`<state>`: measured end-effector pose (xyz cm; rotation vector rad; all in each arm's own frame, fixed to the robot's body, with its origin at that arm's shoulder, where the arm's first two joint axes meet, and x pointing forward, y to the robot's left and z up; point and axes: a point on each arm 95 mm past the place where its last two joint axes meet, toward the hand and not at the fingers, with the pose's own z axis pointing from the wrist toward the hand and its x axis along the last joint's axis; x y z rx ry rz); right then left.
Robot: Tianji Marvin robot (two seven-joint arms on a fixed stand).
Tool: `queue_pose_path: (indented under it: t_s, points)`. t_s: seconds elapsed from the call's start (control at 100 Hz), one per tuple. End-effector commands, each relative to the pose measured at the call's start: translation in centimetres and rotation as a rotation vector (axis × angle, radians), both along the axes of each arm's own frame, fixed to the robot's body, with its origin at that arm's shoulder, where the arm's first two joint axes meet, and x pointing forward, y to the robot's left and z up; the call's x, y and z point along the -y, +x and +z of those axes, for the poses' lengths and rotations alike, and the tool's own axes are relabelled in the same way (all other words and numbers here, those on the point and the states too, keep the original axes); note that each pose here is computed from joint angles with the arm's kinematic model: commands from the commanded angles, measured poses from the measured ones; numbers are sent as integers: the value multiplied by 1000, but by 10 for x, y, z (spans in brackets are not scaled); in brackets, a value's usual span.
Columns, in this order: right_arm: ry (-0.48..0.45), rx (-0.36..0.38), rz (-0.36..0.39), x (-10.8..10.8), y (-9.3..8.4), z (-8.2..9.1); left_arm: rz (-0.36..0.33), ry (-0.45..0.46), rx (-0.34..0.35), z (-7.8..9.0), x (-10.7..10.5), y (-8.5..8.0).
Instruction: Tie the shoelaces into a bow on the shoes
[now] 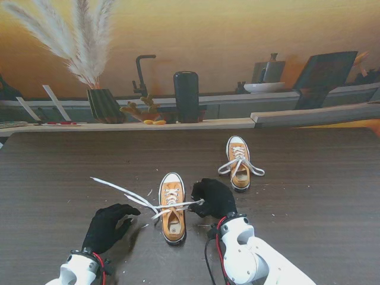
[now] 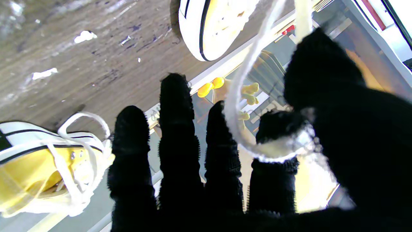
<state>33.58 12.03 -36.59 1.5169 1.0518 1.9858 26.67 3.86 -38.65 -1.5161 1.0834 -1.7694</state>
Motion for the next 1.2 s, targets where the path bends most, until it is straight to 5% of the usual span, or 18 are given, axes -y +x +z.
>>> queue_pose_path:
  t_s: [0.0,0.19,0.47,1.19]
  points:
    - [-10,11,4,-4,0,0,-7,-2,-6,1,2,-1]
    - [-61,164,-49,-7,4,-2,-6,-3,-3,2,2,-1]
    - [-113,293,-102,-10,5,-1,-1,-4,1,2,1,-3]
    - [65,263,-216,-6,-1,10,-5,-6,-5,2,2,-3]
